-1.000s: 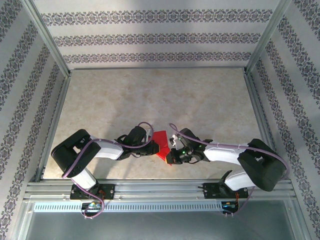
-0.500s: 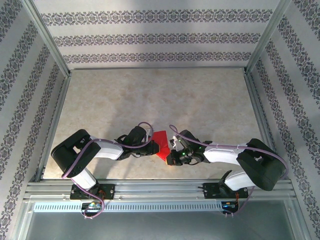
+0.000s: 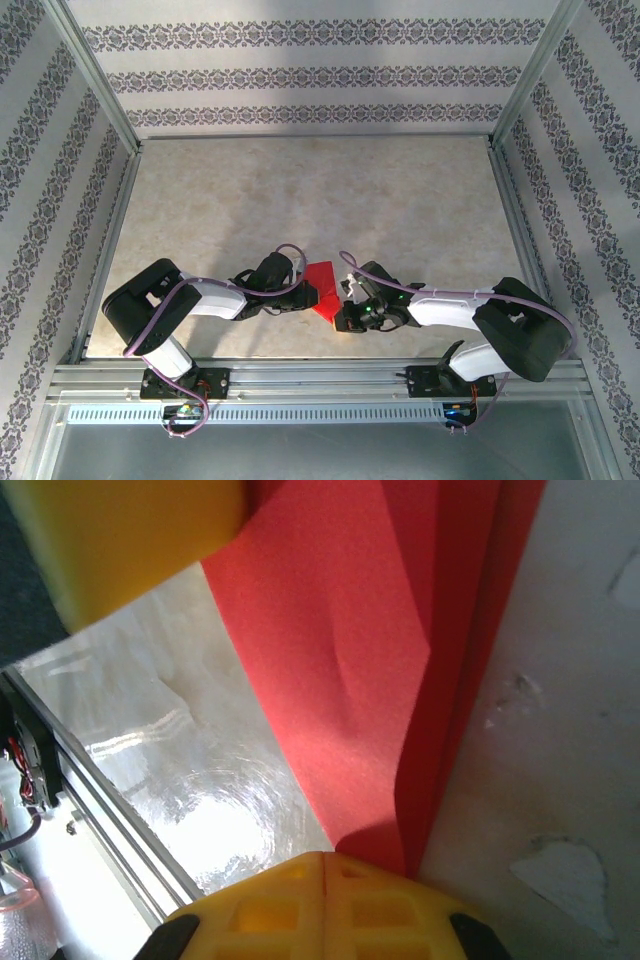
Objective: Fold a paper plane with a square sheet of paper (fold left side to right side)
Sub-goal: Perform the third fold on the triangle at the bottom-center of the table.
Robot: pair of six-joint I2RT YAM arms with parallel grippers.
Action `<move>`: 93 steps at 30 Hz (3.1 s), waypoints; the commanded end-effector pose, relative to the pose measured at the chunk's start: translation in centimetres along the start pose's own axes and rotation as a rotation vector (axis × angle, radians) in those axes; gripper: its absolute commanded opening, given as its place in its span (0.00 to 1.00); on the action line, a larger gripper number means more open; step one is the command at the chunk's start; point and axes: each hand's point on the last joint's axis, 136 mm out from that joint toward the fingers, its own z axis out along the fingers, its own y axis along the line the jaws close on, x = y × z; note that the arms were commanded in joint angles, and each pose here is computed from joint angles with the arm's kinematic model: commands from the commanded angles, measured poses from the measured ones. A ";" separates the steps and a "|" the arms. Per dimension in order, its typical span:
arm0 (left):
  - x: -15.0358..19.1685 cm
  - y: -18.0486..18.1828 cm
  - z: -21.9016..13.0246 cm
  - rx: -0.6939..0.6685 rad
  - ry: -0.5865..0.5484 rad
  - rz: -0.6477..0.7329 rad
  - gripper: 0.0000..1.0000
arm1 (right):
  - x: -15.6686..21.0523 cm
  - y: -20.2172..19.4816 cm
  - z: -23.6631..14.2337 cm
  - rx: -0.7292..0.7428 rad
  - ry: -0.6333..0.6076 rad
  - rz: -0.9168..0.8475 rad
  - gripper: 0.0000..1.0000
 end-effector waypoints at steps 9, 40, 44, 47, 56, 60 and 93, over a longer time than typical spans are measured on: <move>2.3 3.6 0.2 -0.150 0.064 -0.062 0.11 | 1.5 -2.3 -0.8 0.083 -0.004 0.052 0.00; 2.1 3.2 0.1 -0.140 0.062 -0.057 0.11 | -2.0 -0.4 -1.0 0.109 -0.091 -0.029 0.00; 2.0 3.2 0.2 -0.140 0.062 -0.055 0.11 | -1.9 -0.9 -0.8 0.124 -0.084 -0.025 0.00; 1.9 3.0 0.1 -0.136 0.058 -0.054 0.11 | -1.8 -1.3 -0.6 0.140 -0.074 -0.021 0.00; 0.2 0.4 -1.1 -0.086 0.010 -0.002 0.18 | -1.0 -2.7 -0.2 0.196 -0.037 0.012 0.00; -0.8 -0.9 -3.1 -0.104 -0.038 0.056 0.20 | -0.5 -3.7 -0.3 0.237 -0.025 0.029 0.00; 2.6 -2.9 0.9 -0.015 0.023 0.092 0.09 | 1.1 -6.4 -0.7 0.412 0.043 0.034 0.00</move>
